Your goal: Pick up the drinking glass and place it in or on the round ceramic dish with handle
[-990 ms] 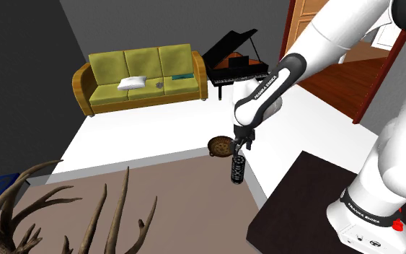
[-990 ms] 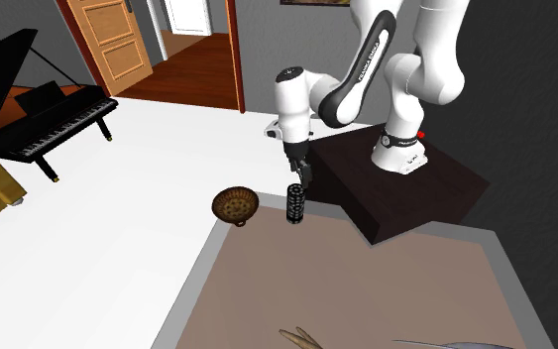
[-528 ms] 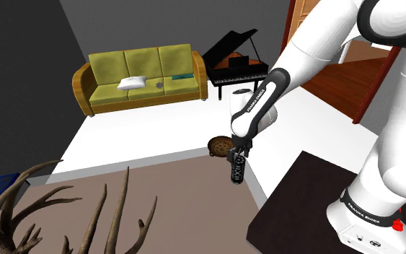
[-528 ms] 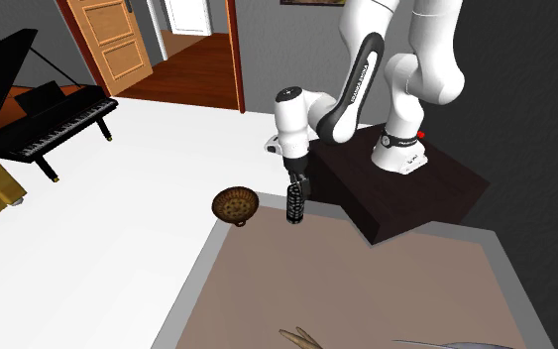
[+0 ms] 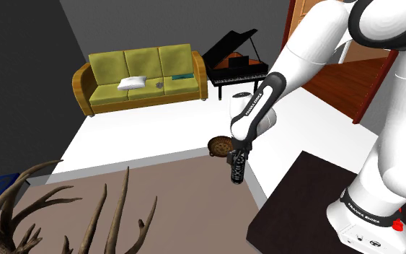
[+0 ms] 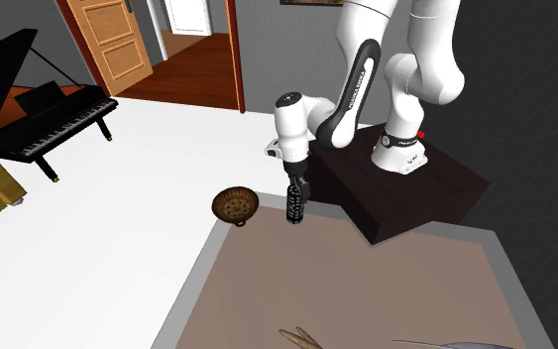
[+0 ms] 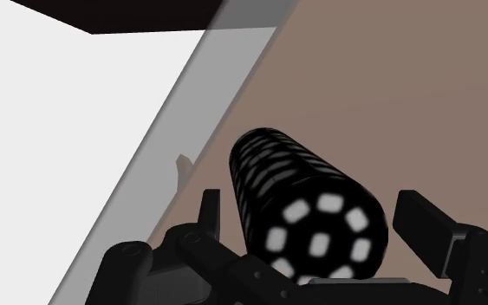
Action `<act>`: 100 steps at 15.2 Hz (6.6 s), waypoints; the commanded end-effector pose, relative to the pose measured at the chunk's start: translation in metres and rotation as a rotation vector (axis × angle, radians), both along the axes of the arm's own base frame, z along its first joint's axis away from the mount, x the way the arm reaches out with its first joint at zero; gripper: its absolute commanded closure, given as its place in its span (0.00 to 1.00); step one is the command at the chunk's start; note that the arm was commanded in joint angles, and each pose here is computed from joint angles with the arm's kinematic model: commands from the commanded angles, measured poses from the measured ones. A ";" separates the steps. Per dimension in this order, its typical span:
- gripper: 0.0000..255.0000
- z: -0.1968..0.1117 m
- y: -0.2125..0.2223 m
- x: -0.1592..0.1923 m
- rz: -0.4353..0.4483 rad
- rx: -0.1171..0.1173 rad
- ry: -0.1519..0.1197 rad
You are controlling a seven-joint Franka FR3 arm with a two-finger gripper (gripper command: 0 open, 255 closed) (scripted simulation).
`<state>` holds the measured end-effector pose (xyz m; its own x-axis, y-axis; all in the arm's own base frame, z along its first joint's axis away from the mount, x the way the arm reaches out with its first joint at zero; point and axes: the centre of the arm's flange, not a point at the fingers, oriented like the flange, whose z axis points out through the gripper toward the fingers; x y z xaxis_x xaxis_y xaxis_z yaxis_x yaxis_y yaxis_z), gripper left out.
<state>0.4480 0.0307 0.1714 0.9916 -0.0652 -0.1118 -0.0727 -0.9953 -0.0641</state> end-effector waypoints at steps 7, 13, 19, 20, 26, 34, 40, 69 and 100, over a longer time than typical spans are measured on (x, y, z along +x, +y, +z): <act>1.00 0.000 0.000 0.000 0.000 0.000 0.000; 1.00 0.010 0.000 0.000 0.000 0.000 0.000; 1.00 0.042 0.000 0.000 0.000 0.000 0.000; 1.00 0.047 0.000 0.000 0.000 0.000 0.000; 1.00 0.079 0.000 0.000 0.000 0.000 0.000; 1.00 0.120 0.000 0.000 0.000 0.000 0.000; 1.00 0.137 -0.040 0.066 0.000 0.000 0.000; 1.00 0.081 -0.118 0.194 0.000 0.000 0.000; 0.00 0.100 -0.121 0.200 0.000 0.000 0.000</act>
